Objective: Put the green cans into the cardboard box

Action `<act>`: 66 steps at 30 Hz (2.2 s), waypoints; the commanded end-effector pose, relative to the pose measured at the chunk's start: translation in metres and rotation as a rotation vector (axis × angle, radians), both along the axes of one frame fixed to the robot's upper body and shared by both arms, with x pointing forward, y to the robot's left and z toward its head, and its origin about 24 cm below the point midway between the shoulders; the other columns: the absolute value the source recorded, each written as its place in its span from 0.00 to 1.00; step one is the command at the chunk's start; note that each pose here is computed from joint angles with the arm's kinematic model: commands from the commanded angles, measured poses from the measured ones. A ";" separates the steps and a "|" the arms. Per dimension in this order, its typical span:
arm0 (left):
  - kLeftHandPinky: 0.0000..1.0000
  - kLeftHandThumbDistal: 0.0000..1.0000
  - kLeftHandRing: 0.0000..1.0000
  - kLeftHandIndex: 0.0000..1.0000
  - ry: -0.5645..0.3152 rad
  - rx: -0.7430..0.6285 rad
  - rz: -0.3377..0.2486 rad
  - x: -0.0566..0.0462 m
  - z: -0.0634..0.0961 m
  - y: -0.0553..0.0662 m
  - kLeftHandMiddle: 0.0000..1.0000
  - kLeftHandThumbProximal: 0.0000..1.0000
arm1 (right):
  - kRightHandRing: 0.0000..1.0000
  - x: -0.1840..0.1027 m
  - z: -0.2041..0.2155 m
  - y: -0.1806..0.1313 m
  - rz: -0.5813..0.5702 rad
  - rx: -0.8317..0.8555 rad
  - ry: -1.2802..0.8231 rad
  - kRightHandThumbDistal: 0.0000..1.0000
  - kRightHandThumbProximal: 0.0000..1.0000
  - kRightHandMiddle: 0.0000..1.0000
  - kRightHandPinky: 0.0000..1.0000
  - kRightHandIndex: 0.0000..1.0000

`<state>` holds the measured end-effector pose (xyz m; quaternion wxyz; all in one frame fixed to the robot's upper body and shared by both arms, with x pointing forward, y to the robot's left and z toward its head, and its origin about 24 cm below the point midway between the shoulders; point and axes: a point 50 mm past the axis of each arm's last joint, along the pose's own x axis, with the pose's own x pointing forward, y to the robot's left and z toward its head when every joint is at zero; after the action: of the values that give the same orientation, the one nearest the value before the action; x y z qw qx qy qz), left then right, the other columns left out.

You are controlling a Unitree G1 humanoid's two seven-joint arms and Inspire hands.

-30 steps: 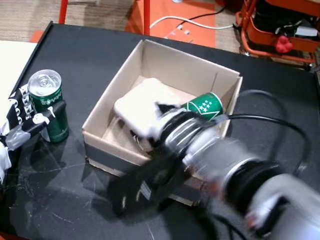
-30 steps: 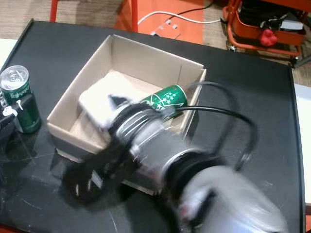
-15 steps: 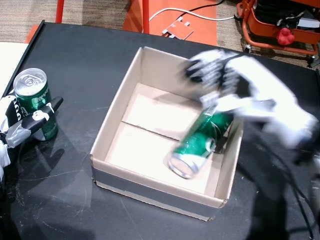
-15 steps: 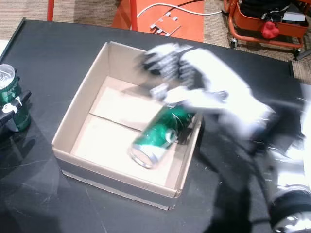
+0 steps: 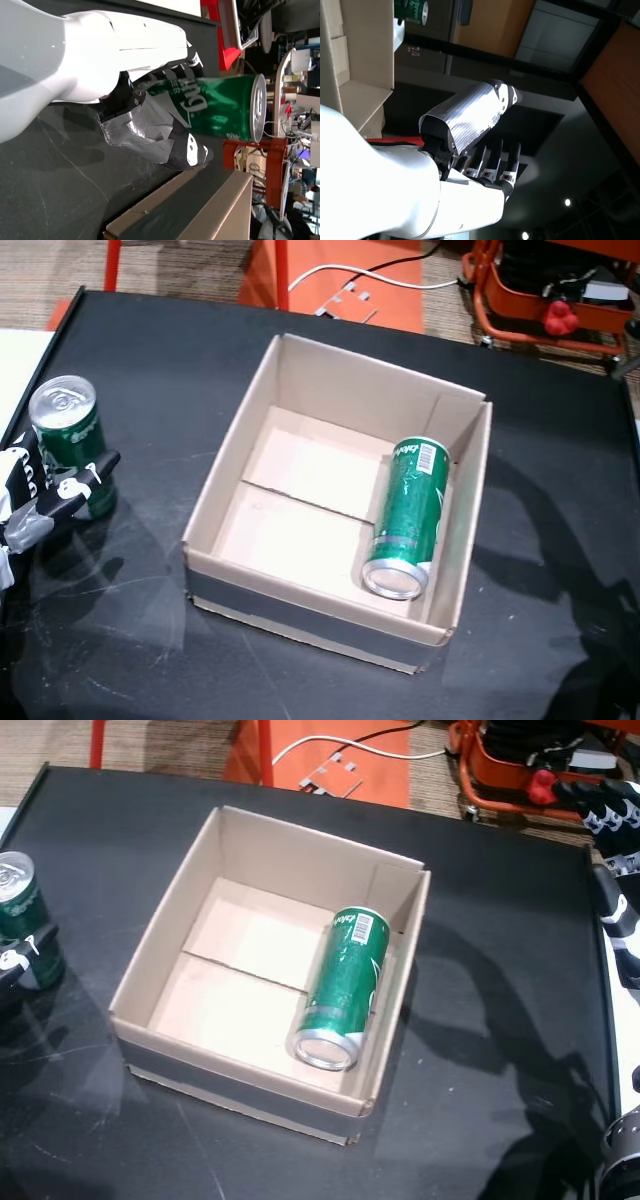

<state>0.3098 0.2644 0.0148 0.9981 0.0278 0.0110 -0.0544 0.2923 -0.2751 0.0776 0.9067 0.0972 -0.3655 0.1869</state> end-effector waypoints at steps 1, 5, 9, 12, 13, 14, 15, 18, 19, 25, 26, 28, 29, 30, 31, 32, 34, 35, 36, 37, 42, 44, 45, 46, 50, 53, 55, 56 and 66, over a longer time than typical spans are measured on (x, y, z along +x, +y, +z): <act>0.89 0.88 0.89 0.92 0.075 -0.010 0.004 -0.010 -0.015 0.001 0.86 0.29 | 0.67 0.001 0.001 -0.002 -0.008 0.010 -0.008 0.87 0.47 0.71 0.67 0.83; 0.90 0.84 0.90 0.93 0.080 -0.021 -0.002 -0.008 -0.016 -0.001 0.87 0.27 | 0.67 0.001 0.002 -0.004 -0.018 0.004 -0.004 0.89 0.50 0.70 0.67 0.82; 0.90 0.87 0.90 0.92 0.081 -0.001 0.001 -0.007 -0.015 -0.003 0.87 0.29 | 0.67 0.001 0.001 -0.006 -0.024 0.008 0.002 0.92 0.51 0.70 0.66 0.81; 0.89 0.88 0.88 0.91 0.074 0.017 0.008 -0.007 -0.014 -0.003 0.86 0.30 | 0.68 0.001 0.001 -0.005 -0.018 0.017 -0.005 0.93 0.51 0.71 0.67 0.81; 0.89 0.88 0.88 0.91 0.073 0.018 0.009 -0.007 -0.014 -0.003 0.86 0.30 | 0.68 0.001 0.001 -0.004 -0.015 0.020 -0.010 0.95 0.50 0.71 0.66 0.81; 0.89 0.87 0.88 0.91 0.073 0.019 0.009 -0.007 -0.014 -0.003 0.86 0.30 | 0.68 0.001 0.001 -0.004 -0.014 0.022 -0.012 0.95 0.50 0.71 0.66 0.80; 0.89 0.88 0.88 0.91 0.073 0.020 0.009 -0.006 -0.014 -0.003 0.86 0.31 | 0.68 0.001 0.001 -0.003 -0.015 0.024 -0.012 0.96 0.50 0.70 0.65 0.80; 0.89 0.86 0.89 0.92 0.074 0.021 0.004 -0.006 -0.013 -0.003 0.87 0.30 | 0.67 0.002 0.002 -0.004 -0.011 0.024 -0.009 0.97 0.51 0.69 0.65 0.80; 0.89 0.84 0.89 0.92 0.074 0.020 0.004 -0.005 -0.013 -0.003 0.86 0.29 | 0.67 0.002 0.002 -0.004 -0.006 0.026 -0.007 0.99 0.51 0.70 0.65 0.80; 0.90 0.81 0.90 0.91 0.077 0.053 -0.004 -0.001 -0.008 -0.002 0.86 0.30 | 0.66 0.003 0.001 -0.004 0.003 0.035 0.005 0.98 0.49 0.69 0.65 0.81; 0.90 0.80 0.90 0.91 0.077 0.060 -0.006 0.000 -0.008 -0.002 0.86 0.30 | 0.66 0.003 0.001 -0.003 -0.001 0.034 0.006 0.98 0.49 0.69 0.65 0.81; 0.87 0.76 0.87 0.90 0.077 0.054 -0.005 0.002 -0.006 -0.002 0.84 0.26 | 0.66 0.004 0.000 -0.003 -0.005 0.035 0.008 1.00 0.49 0.70 0.65 0.81; 0.84 0.73 0.83 0.88 0.076 0.057 0.002 0.003 -0.005 -0.002 0.82 0.24 | 0.66 0.004 0.000 -0.002 -0.006 0.039 0.012 1.00 0.49 0.70 0.65 0.81; 0.80 0.69 0.78 0.85 0.078 0.037 0.016 0.004 -0.004 -0.002 0.78 0.19 | 0.66 0.003 -0.001 -0.002 -0.009 0.041 0.016 1.00 0.50 0.70 0.65 0.81; 0.74 0.54 0.71 0.77 0.079 0.022 0.039 0.006 -0.003 -0.001 0.72 0.11 | 0.66 0.003 -0.002 -0.002 -0.016 0.042 0.019 1.00 0.50 0.69 0.64 0.80; 0.69 0.50 0.65 0.69 0.077 0.032 0.060 0.008 -0.002 -0.001 0.66 0.03 | 0.66 0.003 -0.002 -0.002 -0.025 0.041 0.020 1.00 0.51 0.69 0.64 0.80; 0.60 0.39 0.55 0.54 0.066 0.082 0.105 0.010 0.001 0.000 0.53 0.00 | 0.66 0.003 -0.001 -0.001 -0.039 0.030 0.015 0.96 0.55 0.68 0.64 0.79; 0.53 0.36 0.50 0.50 0.059 0.094 0.126 0.011 0.002 0.000 0.49 0.00 | 0.66 0.003 -0.001 -0.001 -0.041 0.026 0.012 0.97 0.55 0.68 0.64 0.79; 0.49 0.33 0.46 0.49 0.056 0.088 0.144 0.011 0.002 0.000 0.45 0.00 | 0.66 0.003 -0.001 -0.001 -0.039 0.024 0.011 0.96 0.54 0.68 0.65 0.79; 0.46 0.33 0.42 0.47 0.058 0.073 0.159 0.012 0.002 0.000 0.42 0.00 | 0.66 0.003 -0.001 -0.001 -0.037 0.024 0.009 0.99 0.55 0.68 0.65 0.79; 0.42 0.31 0.37 0.44 0.058 0.041 0.185 0.011 0.001 0.002 0.37 0.00 | 0.66 0.002 -0.003 -0.002 -0.037 0.041 0.015 0.97 0.52 0.67 0.65 0.77; 0.42 0.32 0.37 0.44 0.054 0.046 0.191 0.011 0.002 0.003 0.37 0.00 | 0.66 0.002 -0.003 -0.001 -0.044 0.038 0.014 0.98 0.54 0.67 0.65 0.77; 0.42 0.31 0.37 0.43 0.053 0.050 0.195 0.011 0.002 0.004 0.36 0.00 | 0.66 0.002 -0.003 -0.001 -0.047 0.036 0.016 0.97 0.54 0.67 0.65 0.77; 0.42 0.32 0.36 0.42 0.052 0.051 0.199 0.011 0.002 0.005 0.35 0.00 | 0.66 0.002 -0.003 -0.001 -0.045 0.035 0.014 0.95 0.53 0.67 0.65 0.76; 0.41 0.34 0.35 0.42 0.051 0.041 0.216 0.011 0.003 0.007 0.34 0.00 | 0.66 0.003 -0.004 0.000 -0.051 0.042 0.020 0.94 0.53 0.66 0.65 0.76; 0.41 0.35 0.35 0.41 0.047 0.029 0.227 0.011 0.004 0.009 0.33 0.00 | 0.66 0.003 -0.004 0.001 -0.060 0.038 0.017 0.95 0.56 0.66 0.66 0.75; 0.40 0.38 0.35 0.41 0.035 0.040 0.231 0.010 0.005 0.010 0.33 0.00 | 0.67 0.002 -0.004 0.002 -0.061 0.028 0.013 0.84 0.54 0.67 0.67 0.76; 0.40 0.39 0.35 0.41 0.024 0.050 0.230 0.010 0.006 0.010 0.33 0.00 | 0.67 0.002 -0.004 0.002 -0.059 0.026 0.009 0.82 0.54 0.67 0.68 0.76; 0.42 0.38 0.39 0.46 -0.299 0.001 0.128 0.022 0.050 -0.002 0.39 0.00 | 0.67 0.008 -0.004 0.015 -0.011 0.034 0.001 0.77 0.48 0.67 0.68 0.76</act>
<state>0.3232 0.2674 0.0428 0.9963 0.0364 -0.0739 0.0229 0.2981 -0.2648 0.0737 0.9069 0.1087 -0.3685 0.1730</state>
